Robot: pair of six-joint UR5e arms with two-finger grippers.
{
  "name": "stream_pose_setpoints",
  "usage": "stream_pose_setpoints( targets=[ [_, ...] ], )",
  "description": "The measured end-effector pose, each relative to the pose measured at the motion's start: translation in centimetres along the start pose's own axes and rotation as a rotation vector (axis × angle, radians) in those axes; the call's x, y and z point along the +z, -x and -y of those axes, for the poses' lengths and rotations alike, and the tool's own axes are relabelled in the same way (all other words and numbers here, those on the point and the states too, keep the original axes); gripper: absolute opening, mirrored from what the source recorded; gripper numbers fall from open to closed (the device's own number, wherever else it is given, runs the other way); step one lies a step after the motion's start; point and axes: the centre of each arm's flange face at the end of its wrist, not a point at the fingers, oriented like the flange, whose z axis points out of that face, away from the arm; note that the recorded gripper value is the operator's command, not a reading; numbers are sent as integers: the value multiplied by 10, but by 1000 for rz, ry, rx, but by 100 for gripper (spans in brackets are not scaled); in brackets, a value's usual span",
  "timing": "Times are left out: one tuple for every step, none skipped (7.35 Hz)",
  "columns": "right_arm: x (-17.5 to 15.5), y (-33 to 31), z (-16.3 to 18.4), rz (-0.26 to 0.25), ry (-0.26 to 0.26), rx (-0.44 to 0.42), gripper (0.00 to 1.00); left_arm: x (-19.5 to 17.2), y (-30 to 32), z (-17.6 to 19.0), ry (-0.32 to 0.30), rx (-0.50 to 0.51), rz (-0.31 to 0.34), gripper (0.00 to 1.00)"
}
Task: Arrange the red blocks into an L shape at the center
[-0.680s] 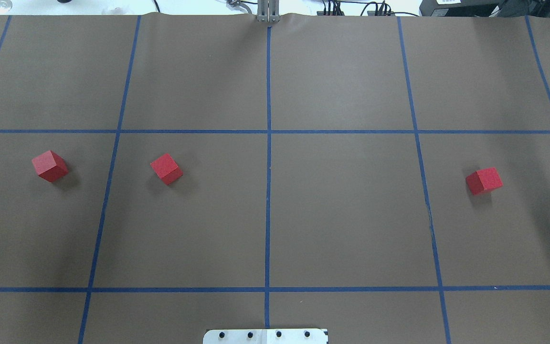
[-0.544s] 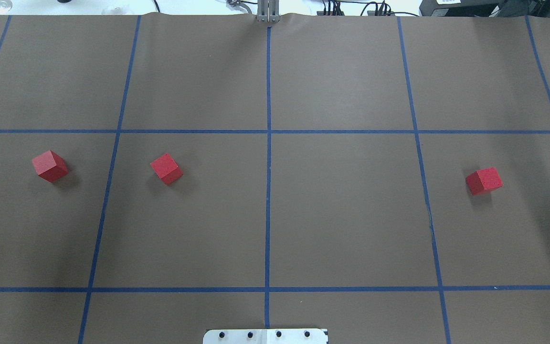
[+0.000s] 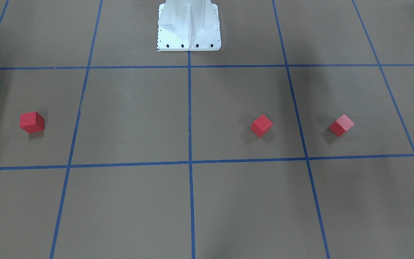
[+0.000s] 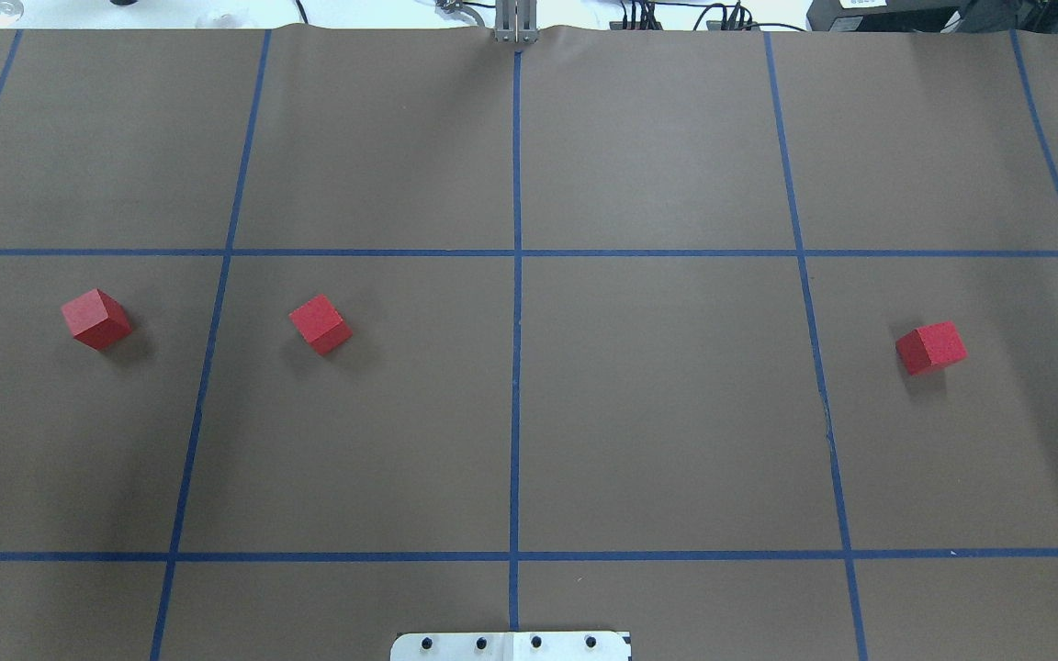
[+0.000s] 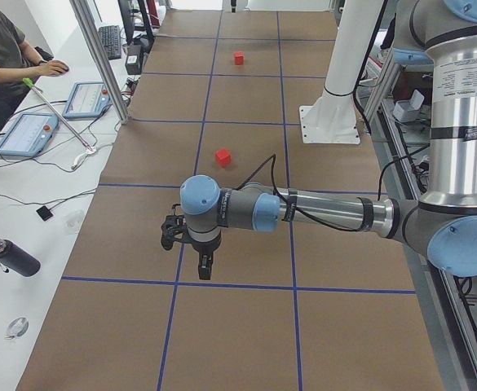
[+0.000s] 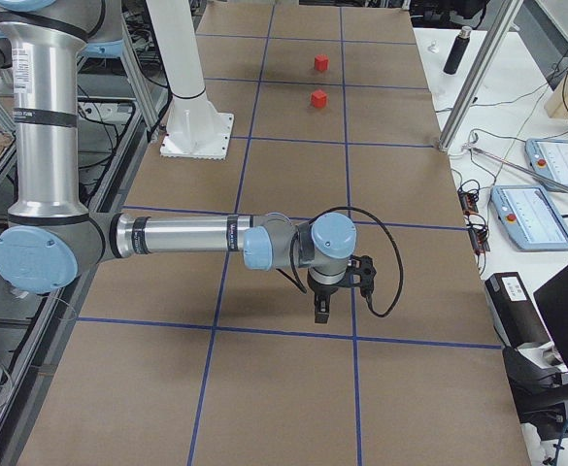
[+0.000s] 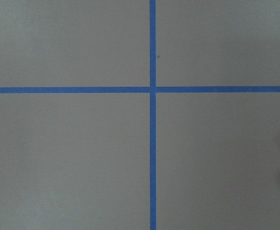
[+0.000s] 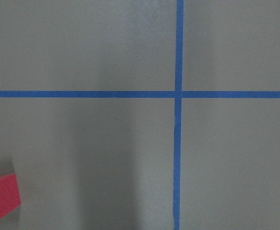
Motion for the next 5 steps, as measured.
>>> stream_pose_setpoints(
  targets=[
    [0,0,0,1,-3,-4,99,-2,-2,0,-3,5,-2,100],
    [1,1,0,4,-6,-11,99,-2,-4,0,-7,11,-4,100],
    [5,6,1,11,-9,-32,99,-3,-6,1,-15,22,-10,100],
    [13,17,2,21,-9,-63,99,-3,-10,1,-20,31,-39,100],
    [25,33,3,31,6,-75,99,1,-15,1,-13,35,-76,100]
  ],
)
